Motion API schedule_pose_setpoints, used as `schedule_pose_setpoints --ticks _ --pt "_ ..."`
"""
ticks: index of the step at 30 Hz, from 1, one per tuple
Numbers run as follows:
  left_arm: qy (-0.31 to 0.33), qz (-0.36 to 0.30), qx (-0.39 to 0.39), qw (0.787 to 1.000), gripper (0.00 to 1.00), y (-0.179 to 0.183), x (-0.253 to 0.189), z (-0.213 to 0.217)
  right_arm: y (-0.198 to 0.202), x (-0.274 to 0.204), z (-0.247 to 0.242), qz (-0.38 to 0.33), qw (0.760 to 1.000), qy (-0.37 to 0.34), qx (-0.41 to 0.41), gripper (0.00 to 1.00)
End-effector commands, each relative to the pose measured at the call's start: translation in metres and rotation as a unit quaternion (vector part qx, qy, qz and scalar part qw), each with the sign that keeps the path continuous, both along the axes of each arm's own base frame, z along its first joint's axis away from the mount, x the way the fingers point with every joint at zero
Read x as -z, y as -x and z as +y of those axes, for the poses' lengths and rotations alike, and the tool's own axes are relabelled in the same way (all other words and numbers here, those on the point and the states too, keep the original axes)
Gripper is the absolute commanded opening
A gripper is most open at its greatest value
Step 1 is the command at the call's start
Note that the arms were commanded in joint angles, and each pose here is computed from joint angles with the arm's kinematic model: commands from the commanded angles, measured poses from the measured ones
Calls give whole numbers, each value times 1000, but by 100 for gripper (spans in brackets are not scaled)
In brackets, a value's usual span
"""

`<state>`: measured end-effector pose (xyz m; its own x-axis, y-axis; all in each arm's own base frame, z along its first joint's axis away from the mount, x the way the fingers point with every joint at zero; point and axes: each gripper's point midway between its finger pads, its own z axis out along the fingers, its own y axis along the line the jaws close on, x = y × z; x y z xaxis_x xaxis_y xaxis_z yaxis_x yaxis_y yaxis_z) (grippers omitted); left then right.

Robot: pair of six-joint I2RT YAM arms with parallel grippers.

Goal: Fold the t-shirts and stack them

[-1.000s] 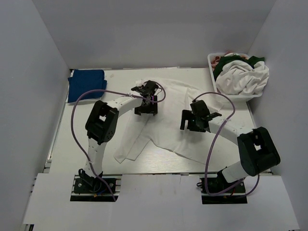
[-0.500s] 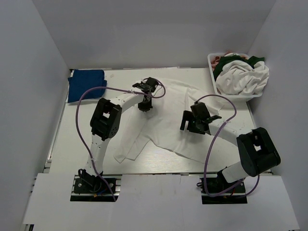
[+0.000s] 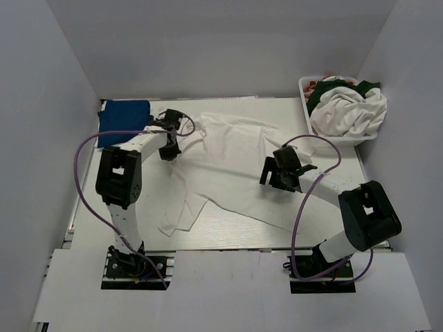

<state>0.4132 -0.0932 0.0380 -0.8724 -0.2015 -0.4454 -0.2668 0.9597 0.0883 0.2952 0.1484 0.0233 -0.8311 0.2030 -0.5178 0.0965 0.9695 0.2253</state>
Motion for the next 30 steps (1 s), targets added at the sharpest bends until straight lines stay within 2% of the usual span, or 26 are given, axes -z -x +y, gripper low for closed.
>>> schedule_pose_setpoints --ticks 1,4,6,7,9,10,13,14,16,17,20,22,23,25,26,28,30 --pt "0 -44 -28 999 0 -6 -31 29 39 38 -40 89 992 81 39 89" --pt "0 -49 -55 997 0 -14 -36 60 39 36 -53 89 989 100 54 89" --pt "-1 -31 -82 996 5 -14 -28 84 40 34 -56 89 989 106 58 89" --pt "-3 -18 -92 996 14 -9 -25 92 38 33 -59 87 988 108 64 89" --pt "0 -12 -116 993 23 -6 -22 113 36 31 -62 89 987 116 64 89" --pt "-1 -7 -123 992 41 -3 -21 119 35 31 -66 92 986 119 68 89" --pt "5 0 -152 988 72 9 -23 138 30 28 -69 94 985 126 69 89" --pt "8 -8 -161 987 100 12 -29 142 31 28 -74 99 983 133 75 89" --pt "23 -13 -169 985 100 16 -36 143 24 21 -71 91 985 126 74 89" --pt "53 -28 -157 986 100 13 -50 133 22 15 -68 83 987 132 50 89" --pt "91 -60 -120 987 100 13 -62 110 9 -10 -47 38 994 99 3 90" --pt "181 -78 -55 979 100 21 -72 70 1 -30 -39 0 996 89 -8 90" --pt "239 -85 -13 967 100 25 -72 42 -1 -36 -36 -9 996 85 -10 90" --pt "285 -108 38 952 100 33 -89 13 -4 -47 -31 -27 997 74 -15 90" --pt "316 -98 64 941 100 46 -86 -5 -2 -49 -28 -29 997 70 -20 90" --pt "341 -101 105 929 100 55 -90 -34 0 -49 -22 -24 998 52 -23 90" --pt "345 -71 118 928 100 72 -80 -52 4 -44 -16 -21 999 37 -23 90"
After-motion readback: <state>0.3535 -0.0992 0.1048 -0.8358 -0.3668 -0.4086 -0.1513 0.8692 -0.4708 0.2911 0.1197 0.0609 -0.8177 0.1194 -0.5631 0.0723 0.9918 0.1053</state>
